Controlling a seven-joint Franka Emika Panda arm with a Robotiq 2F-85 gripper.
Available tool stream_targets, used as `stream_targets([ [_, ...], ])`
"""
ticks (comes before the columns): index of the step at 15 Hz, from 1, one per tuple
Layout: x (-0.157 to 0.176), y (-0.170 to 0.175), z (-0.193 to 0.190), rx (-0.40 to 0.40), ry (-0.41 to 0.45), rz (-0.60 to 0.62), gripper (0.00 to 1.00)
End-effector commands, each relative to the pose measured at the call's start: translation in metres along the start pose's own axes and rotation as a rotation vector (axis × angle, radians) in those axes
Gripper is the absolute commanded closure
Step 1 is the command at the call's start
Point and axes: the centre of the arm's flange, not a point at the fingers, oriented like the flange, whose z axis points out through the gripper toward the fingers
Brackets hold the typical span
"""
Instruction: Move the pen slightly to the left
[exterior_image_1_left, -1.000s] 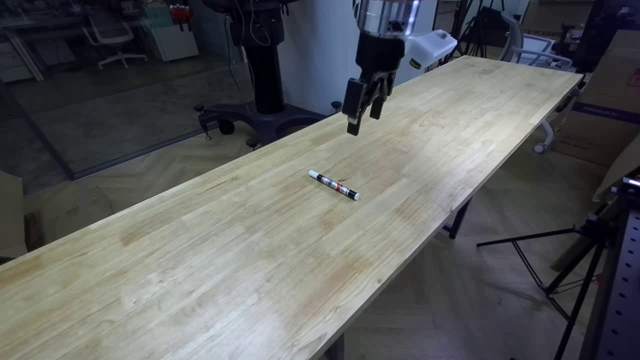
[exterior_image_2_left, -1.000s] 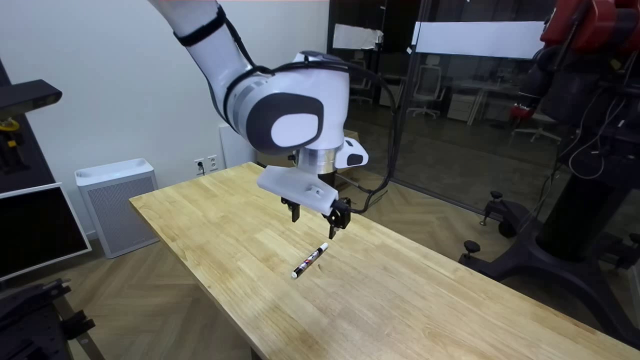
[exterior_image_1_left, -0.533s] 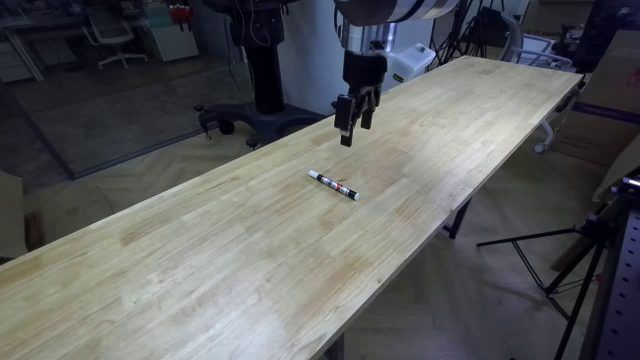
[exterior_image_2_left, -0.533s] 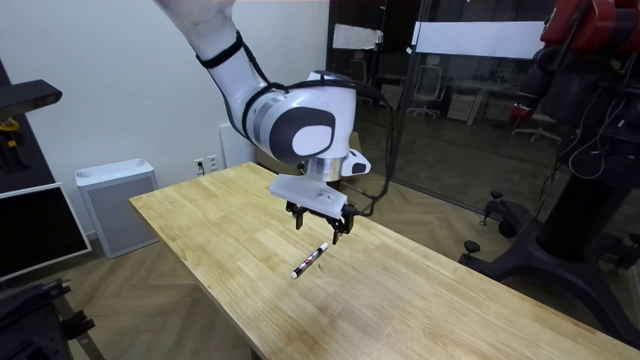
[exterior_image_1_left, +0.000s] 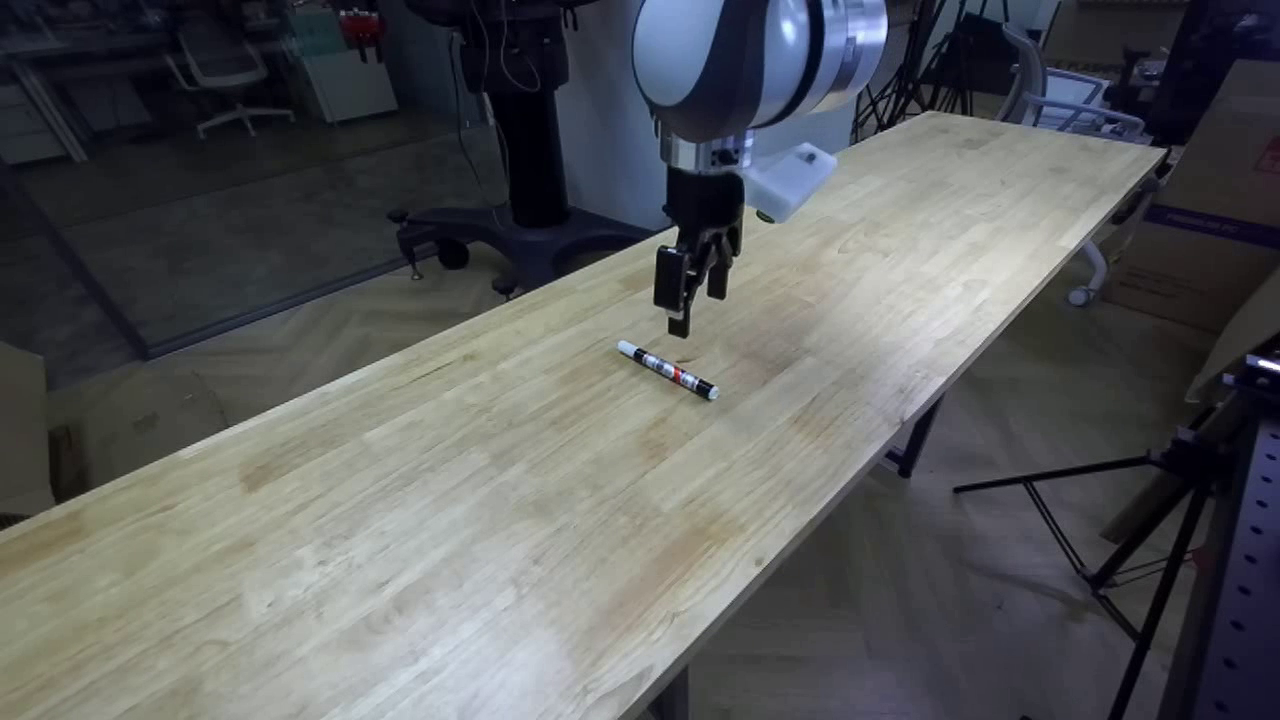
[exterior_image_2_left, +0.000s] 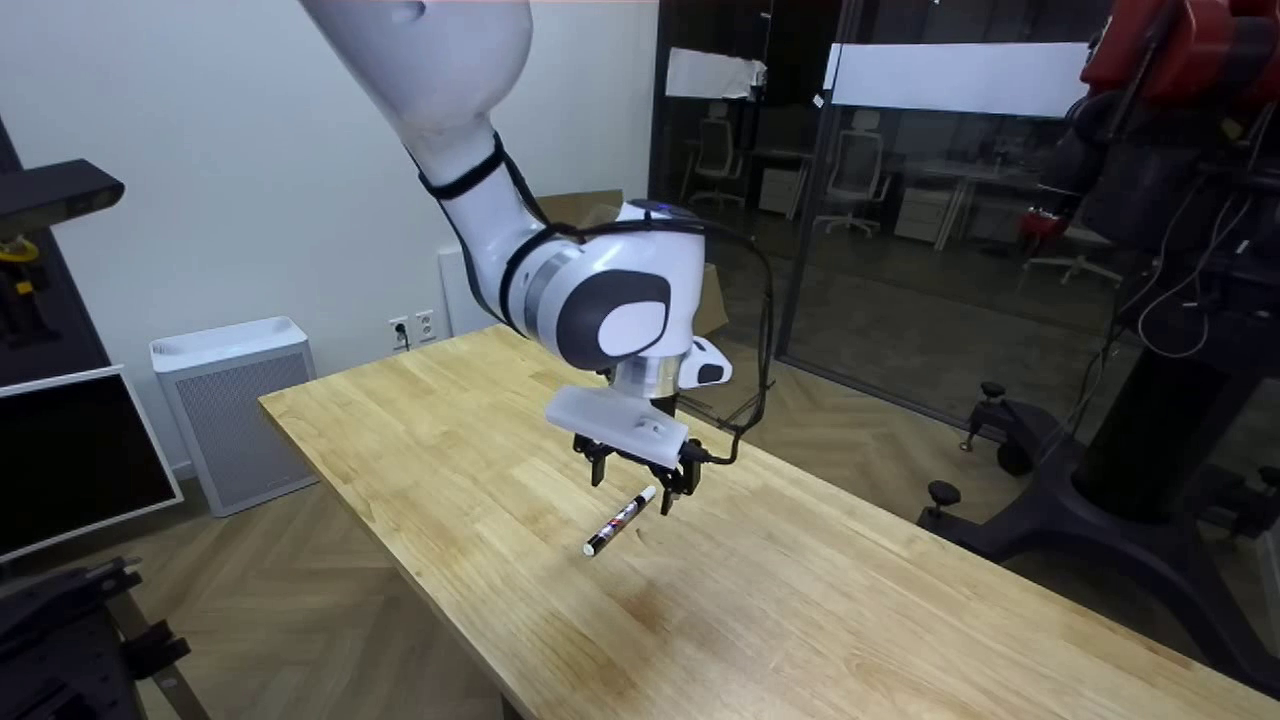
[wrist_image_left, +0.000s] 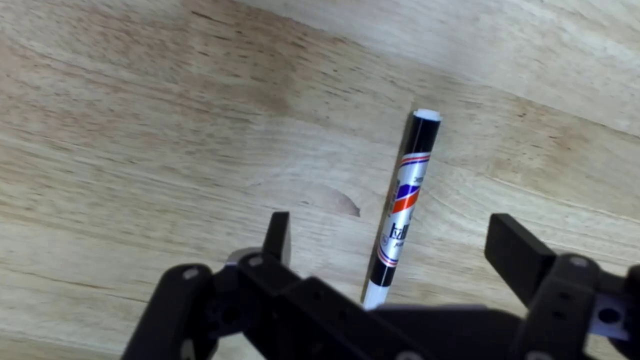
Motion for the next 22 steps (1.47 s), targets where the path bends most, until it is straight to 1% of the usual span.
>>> stream_targets([
  [1, 0.028, 0.005, 0.023, -0.004, -0.003, 0.016, 0.00],
  [5, 0.044, 0.008, 0.043, -0.005, -0.019, -0.003, 0.00],
  [10, 0.062, 0.007, 0.059, 0.002, -0.040, -0.024, 0.00],
  [11, 0.066, 0.006, 0.061, 0.006, -0.043, -0.026, 0.19],
  [14, 0.076, 0.004, 0.065, 0.012, -0.051, -0.036, 0.40],
  [15, 0.078, 0.003, 0.066, 0.013, -0.054, -0.038, 0.49],
  [22, 0.089, -0.005, 0.066, 0.016, -0.047, -0.056, 0.95],
])
